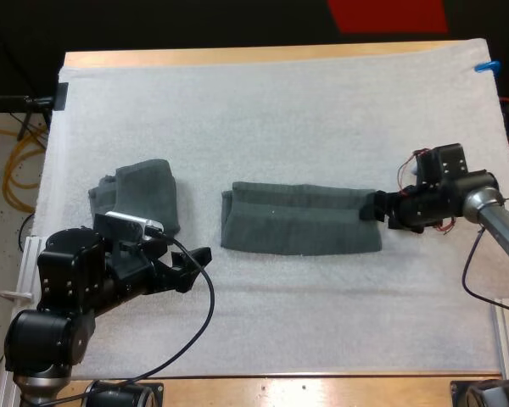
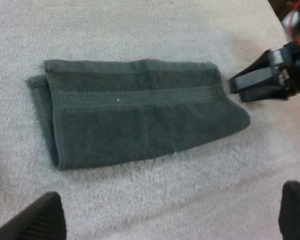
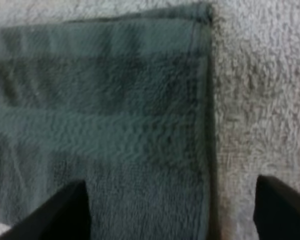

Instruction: Pick towel from pile fold and stack

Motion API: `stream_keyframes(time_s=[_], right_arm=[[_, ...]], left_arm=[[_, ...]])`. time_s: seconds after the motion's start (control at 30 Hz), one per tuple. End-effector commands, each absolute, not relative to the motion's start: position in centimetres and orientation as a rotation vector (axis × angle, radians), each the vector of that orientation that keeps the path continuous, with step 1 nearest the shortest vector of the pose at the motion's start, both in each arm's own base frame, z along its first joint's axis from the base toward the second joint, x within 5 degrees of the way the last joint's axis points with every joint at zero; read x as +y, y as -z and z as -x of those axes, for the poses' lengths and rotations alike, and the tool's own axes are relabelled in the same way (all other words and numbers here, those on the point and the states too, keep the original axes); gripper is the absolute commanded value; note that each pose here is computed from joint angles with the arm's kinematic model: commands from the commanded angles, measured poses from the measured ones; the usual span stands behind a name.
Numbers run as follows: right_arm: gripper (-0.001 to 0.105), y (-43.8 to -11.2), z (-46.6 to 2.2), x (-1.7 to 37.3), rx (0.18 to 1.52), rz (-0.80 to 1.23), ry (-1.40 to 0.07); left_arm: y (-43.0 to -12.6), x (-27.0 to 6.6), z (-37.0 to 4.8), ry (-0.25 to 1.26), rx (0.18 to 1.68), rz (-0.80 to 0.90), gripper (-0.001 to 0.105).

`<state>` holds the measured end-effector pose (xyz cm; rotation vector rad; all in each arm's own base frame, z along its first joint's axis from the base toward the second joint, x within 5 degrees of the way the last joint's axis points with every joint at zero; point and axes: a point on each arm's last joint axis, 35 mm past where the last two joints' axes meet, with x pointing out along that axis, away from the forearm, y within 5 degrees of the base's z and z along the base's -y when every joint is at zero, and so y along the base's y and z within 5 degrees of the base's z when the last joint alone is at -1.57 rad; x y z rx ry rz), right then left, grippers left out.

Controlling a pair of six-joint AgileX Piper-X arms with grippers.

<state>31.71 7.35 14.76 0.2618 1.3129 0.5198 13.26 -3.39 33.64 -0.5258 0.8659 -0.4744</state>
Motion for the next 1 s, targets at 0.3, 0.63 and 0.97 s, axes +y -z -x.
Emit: stream_keyframes(time_s=[0.3, 0.63, 0.97], right_arm=[[0.066, -12.3, -32.1, 8.8, 1.367, -0.406, -0.626], [0.024, -11.0, -31.6, 10.4, 1.421, -0.336, -0.594], [0.001, -15.3, -31.7, 9.0, 1.277, 0.036, -0.362]], left_arm=[[-33.9, -3.5, -13.1, 0.488, 0.862, 0.539, 0.082], [-33.9, -3.5, -13.1, 0.486, 0.865, 0.543, 0.082], [-33.9, -3.5, -13.1, 0.486, 0.864, 0.543, 0.082]])
